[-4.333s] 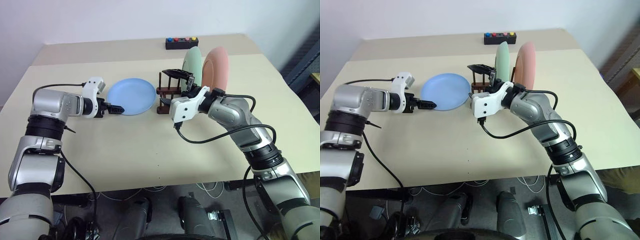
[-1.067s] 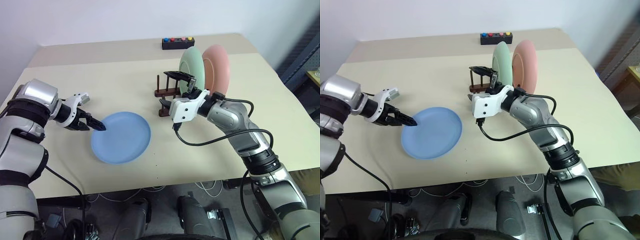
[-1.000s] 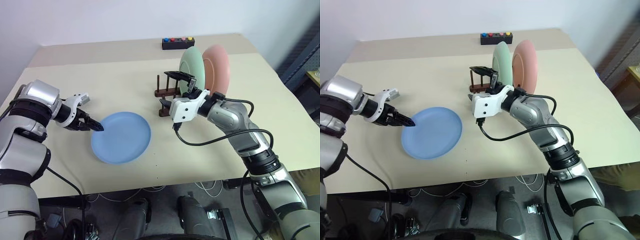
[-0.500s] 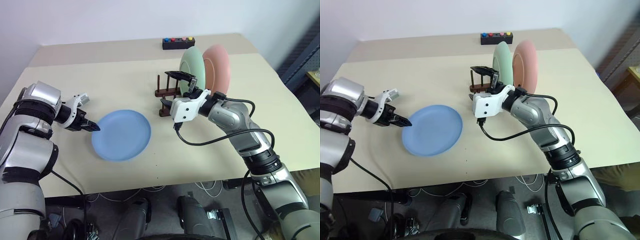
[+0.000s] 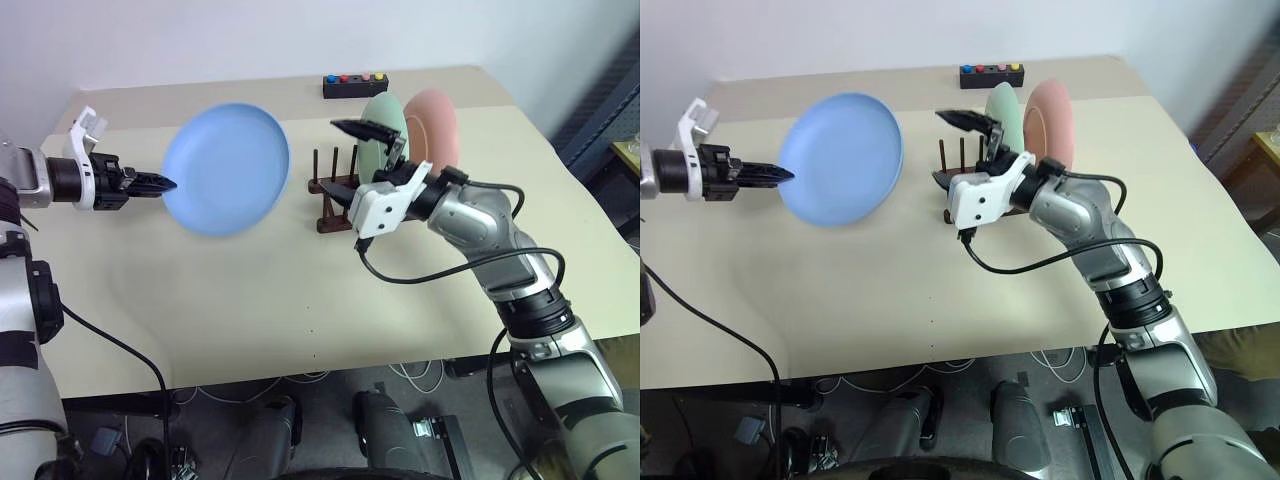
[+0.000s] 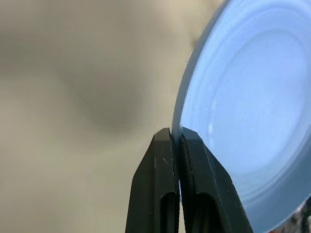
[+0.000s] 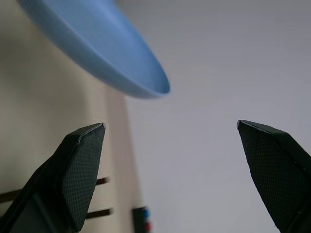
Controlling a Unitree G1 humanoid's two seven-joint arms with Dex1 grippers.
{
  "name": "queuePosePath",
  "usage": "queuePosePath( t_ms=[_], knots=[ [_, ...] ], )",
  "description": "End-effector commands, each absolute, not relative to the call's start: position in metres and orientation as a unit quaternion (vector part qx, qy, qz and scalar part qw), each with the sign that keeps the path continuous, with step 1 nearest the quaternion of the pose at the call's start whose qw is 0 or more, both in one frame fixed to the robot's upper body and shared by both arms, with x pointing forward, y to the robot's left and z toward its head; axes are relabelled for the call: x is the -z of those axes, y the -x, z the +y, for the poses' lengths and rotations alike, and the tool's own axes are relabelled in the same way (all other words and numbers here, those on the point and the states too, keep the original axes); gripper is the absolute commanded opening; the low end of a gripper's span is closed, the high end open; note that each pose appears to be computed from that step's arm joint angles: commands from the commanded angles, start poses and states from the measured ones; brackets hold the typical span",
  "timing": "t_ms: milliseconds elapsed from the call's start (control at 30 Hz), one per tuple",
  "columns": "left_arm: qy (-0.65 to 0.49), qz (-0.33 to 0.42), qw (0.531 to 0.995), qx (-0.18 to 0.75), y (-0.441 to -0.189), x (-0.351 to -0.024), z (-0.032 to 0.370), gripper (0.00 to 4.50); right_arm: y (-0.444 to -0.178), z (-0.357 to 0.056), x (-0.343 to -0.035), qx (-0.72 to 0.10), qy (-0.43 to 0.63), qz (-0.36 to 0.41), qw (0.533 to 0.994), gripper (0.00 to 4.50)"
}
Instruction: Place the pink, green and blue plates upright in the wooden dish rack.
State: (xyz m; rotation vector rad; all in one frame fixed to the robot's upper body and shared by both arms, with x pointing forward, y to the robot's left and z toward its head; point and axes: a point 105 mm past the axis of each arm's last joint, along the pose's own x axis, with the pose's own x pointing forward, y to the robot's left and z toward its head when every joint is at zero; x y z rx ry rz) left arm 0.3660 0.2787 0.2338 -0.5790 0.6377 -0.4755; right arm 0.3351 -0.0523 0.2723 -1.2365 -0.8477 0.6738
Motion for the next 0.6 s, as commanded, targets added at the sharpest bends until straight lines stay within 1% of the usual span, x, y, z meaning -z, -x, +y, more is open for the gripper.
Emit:
queuePosePath(
  t_ms=[33, 67, 100, 133, 167, 233, 400, 533, 600],
  knots=[
    [0.301, 0.156, 0.918, 0.208, -0.383, -0.27, 0.291, 0.03, -0.335, -0.058, -0.293, -0.256, 0.577, -0.413, 0.656, 4.5],
    [0.311, 0.097, 0.926, 0.193, -0.389, -0.284, 0.296, 0.03, -0.335, -0.058, -0.291, -0.257, 0.587, -0.413, 0.647, 4.5],
    [0.334, 0.05, 0.924, 0.181, -0.392, -0.294, 0.298, 0.03, -0.335, -0.058, -0.289, -0.259, 0.598, -0.412, 0.637, 4.5],
    [0.335, 0.019, 0.927, 0.169, -0.394, -0.299, 0.299, 0.03, -0.336, -0.058, -0.287, -0.26, 0.603, -0.411, 0.632, 4.5],
    [0.308, -0.017, 0.939, 0.151, -0.394, -0.303, 0.298, 0.03, -0.335, -0.058, -0.286, -0.262, 0.608, -0.411, 0.627, 4.5],
    [0.336, -0.052, 0.928, 0.154, -0.394, -0.303, 0.284, 0.03, -0.333, -0.056, -0.283, -0.267, 0.626, -0.412, 0.606, 4.5],
    [0.373, -0.065, 0.913, 0.155, -0.389, -0.289, 0.252, 0.03, -0.33, -0.049, -0.276, -0.267, 0.657, -0.417, 0.569, 4.5],
    [0.436, -0.071, 0.881, 0.17, -0.385, -0.276, 0.214, 0.03, -0.34, -0.049, -0.286, -0.213, 0.694, -0.418, 0.545, 4.5],
    [0.438, -0.073, 0.881, 0.167, -0.382, -0.273, 0.203, 0.03, -0.341, -0.048, -0.286, -0.211, 0.697, -0.417, 0.543, 4.5]
  ],
)
